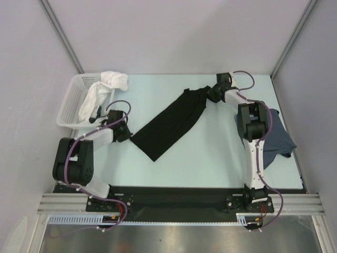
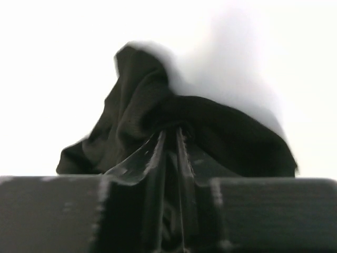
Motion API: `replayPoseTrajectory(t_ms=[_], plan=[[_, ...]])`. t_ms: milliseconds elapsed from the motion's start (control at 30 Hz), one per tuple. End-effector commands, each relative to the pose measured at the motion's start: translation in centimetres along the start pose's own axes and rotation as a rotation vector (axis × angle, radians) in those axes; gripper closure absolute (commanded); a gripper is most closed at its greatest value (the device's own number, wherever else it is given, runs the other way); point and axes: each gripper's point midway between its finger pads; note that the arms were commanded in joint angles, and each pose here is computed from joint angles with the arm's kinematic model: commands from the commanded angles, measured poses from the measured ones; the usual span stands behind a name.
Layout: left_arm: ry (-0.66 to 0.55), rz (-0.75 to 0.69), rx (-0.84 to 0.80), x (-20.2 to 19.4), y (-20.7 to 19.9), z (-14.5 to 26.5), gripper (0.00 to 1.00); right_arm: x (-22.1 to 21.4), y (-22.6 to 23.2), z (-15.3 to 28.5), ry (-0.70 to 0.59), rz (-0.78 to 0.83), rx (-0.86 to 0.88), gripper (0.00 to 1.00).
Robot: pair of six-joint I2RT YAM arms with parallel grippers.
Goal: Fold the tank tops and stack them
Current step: Fold the tank top
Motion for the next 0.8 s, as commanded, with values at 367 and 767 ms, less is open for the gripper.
replayPoseTrajectory(t_ms=[367,767], plan=[[0.096,0.019,-0.108,-6.9,1.0,4.3,1.0,-3.3,2.5,1.7,0.199,0.155,0.149,0.29],[0.187,0.028,-0.221,-10.8,-0.3,4.6,1.0,-8.2,-3.3,11.5,0.223,0.191,0.146,0.28]])
Point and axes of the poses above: each gripper's point midway between its finger pads, its own z axis back along the fingers, its own y axis along the line the jaws close on, x = y × z, and after that the axes turned 2 degrees about z, right-handed
